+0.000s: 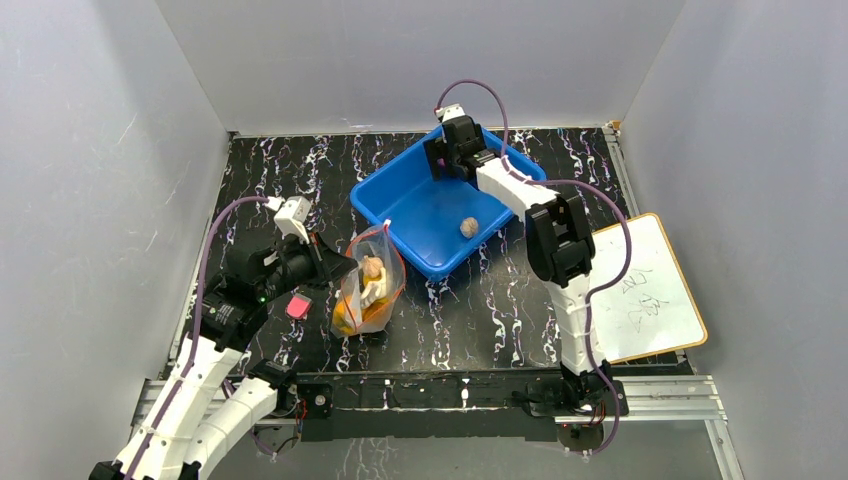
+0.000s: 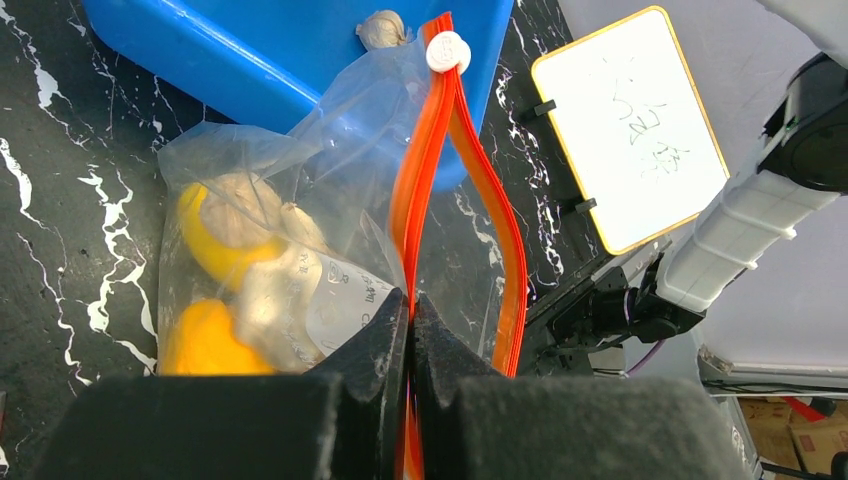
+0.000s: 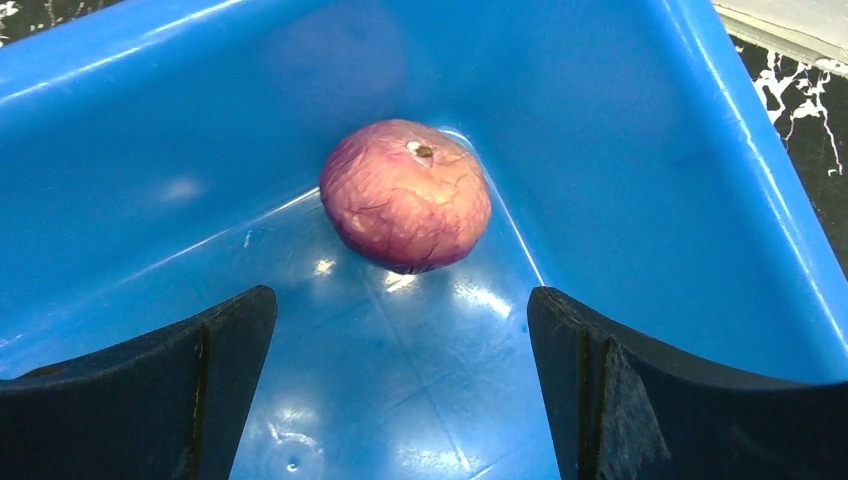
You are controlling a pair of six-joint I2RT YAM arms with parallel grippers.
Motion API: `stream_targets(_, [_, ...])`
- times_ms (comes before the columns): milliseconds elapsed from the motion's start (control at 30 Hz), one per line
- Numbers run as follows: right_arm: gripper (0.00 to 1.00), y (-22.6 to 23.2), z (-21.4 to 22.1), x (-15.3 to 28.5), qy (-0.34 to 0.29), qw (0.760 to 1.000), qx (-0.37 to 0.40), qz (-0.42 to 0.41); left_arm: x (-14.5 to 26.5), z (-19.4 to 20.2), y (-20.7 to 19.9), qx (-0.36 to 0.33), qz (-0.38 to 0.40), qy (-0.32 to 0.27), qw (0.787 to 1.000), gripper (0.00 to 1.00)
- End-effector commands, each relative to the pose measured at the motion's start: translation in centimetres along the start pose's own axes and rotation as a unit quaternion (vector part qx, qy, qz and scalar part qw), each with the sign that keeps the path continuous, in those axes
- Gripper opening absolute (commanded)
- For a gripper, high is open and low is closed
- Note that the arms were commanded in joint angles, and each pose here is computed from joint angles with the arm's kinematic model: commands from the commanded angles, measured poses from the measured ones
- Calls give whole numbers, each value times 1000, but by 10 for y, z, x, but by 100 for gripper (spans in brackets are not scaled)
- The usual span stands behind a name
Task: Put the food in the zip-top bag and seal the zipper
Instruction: Pick up the fake fruit from the bin.
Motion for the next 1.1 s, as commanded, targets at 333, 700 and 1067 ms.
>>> stream_targets(333, [94, -4, -54, -30, -90, 996, -11, -7, 3, -7, -9, 3, 10, -4, 1000, 0])
stream_targets(700, [84, 1, -26, -53, -66, 998, 3, -2, 9, -15, -14, -8, 5, -8, 1000, 0])
stream_targets(1067, [58, -5, -25, -33, -61, 998, 13, -4, 11, -12, -13, -6, 3, -2, 1000, 0])
Point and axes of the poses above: each gripper's point midway between its finger pads, its own x axis back along the fingers, its own y axis along the line the jaws close on, z = x × y, the point moved 1 cm from there along x, back along the fingers, and after that the axes turned 4 degrees about x, right-handed, at the moved point
